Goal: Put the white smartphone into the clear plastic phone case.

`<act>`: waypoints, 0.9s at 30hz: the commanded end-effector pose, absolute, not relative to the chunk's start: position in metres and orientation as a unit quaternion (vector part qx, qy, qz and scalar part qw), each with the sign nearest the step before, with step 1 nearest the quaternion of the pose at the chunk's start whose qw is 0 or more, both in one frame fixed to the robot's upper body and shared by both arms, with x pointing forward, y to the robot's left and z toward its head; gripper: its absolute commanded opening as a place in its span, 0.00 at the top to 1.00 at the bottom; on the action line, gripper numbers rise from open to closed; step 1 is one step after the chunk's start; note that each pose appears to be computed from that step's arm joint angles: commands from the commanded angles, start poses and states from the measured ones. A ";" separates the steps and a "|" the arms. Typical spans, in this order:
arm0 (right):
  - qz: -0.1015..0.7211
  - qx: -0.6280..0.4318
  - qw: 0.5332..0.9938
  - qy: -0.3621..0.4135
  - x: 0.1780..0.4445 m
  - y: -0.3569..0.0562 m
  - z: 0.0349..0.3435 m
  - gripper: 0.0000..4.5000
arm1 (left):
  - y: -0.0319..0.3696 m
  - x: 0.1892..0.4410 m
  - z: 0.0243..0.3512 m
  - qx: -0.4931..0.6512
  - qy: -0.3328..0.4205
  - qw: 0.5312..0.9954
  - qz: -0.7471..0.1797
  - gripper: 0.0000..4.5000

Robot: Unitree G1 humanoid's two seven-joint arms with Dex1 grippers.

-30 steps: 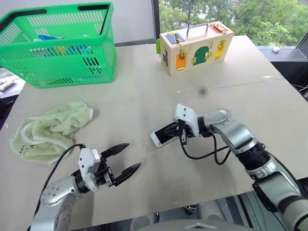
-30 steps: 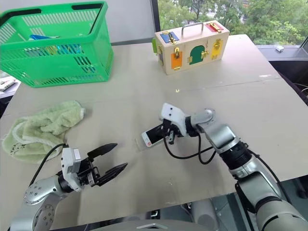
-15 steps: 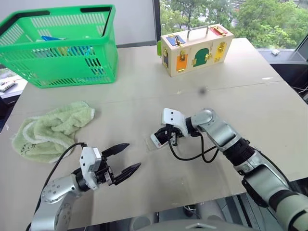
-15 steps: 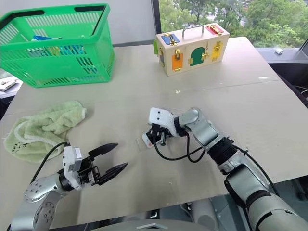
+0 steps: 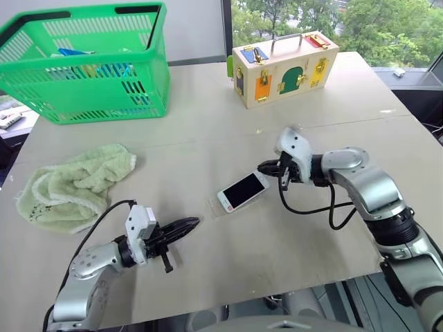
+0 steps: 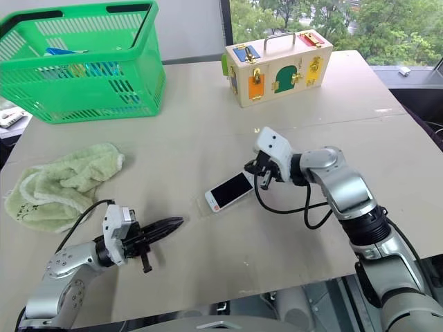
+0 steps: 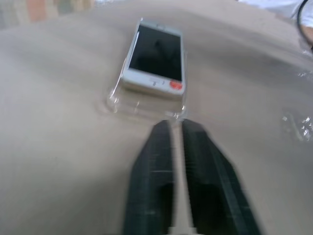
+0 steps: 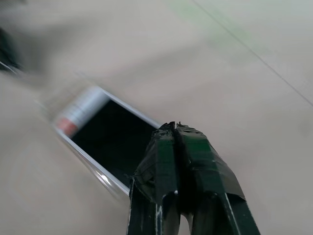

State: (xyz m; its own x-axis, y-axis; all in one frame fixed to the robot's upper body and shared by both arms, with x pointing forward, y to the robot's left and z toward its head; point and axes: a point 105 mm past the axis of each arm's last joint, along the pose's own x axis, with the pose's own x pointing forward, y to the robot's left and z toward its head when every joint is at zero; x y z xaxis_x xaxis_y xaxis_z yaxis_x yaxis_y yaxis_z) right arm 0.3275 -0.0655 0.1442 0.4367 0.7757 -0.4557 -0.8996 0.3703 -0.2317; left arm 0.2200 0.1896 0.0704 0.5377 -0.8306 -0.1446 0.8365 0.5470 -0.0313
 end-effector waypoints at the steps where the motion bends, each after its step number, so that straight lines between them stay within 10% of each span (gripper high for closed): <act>1: 0.471 -0.279 0.827 0.129 0.341 -0.079 0.141 1.00 | 0.190 0.229 0.068 0.049 0.080 0.875 -0.475 0.97; 27: 0.629 -0.313 0.697 0.147 0.290 -0.022 0.108 1.00 | 0.174 0.246 0.050 0.081 0.085 0.879 -0.462 0.97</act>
